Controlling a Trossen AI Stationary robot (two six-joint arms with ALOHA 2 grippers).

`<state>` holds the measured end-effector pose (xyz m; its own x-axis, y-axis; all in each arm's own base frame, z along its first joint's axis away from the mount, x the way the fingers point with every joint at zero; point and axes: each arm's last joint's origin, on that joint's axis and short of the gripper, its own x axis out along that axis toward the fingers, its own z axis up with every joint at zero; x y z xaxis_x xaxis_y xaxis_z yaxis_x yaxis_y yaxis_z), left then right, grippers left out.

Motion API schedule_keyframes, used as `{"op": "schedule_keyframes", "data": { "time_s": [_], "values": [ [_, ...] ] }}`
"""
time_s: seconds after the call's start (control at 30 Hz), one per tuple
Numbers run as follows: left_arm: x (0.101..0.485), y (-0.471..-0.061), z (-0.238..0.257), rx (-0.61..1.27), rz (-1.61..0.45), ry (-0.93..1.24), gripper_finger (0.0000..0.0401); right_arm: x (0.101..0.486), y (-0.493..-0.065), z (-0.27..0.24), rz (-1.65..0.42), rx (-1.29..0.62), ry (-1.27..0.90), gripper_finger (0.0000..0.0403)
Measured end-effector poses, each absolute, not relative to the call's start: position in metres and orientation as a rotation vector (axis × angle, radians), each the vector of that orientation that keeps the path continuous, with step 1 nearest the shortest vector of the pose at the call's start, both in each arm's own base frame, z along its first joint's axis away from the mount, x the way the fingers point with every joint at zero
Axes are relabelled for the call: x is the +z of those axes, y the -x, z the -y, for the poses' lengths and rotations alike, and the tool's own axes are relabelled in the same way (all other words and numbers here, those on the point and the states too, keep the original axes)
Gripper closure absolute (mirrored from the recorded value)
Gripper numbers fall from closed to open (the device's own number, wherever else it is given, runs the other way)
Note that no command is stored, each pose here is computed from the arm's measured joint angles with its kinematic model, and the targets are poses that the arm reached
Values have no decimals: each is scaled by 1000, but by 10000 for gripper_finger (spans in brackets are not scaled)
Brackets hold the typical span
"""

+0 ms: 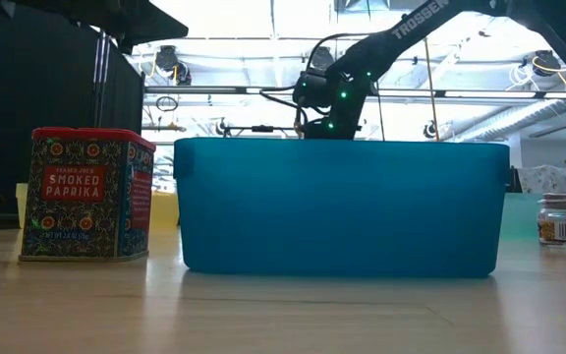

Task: Sort spices by type
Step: Put the top black seasoning can into the red bin

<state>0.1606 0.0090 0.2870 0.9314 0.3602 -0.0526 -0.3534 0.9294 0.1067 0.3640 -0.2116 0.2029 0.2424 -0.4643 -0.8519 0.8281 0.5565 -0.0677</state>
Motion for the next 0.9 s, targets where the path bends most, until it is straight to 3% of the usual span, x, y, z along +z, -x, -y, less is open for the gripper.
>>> {"op": "schedule_keyframes", "data": {
  "time_s": [0.4,0.73,0.9],
  "values": [
    [287,-161,-9,366,-76,-97,379,219,-361,208,-925,-913,-442,403],
    [286,-161,-9,366,-84,-98,379,230,-329,198,-1125,-1093,-430,403],
    [286,-160,-9,366,-86,-99,379,231,-336,195,-1079,-1083,-420,403]
  ]
}}
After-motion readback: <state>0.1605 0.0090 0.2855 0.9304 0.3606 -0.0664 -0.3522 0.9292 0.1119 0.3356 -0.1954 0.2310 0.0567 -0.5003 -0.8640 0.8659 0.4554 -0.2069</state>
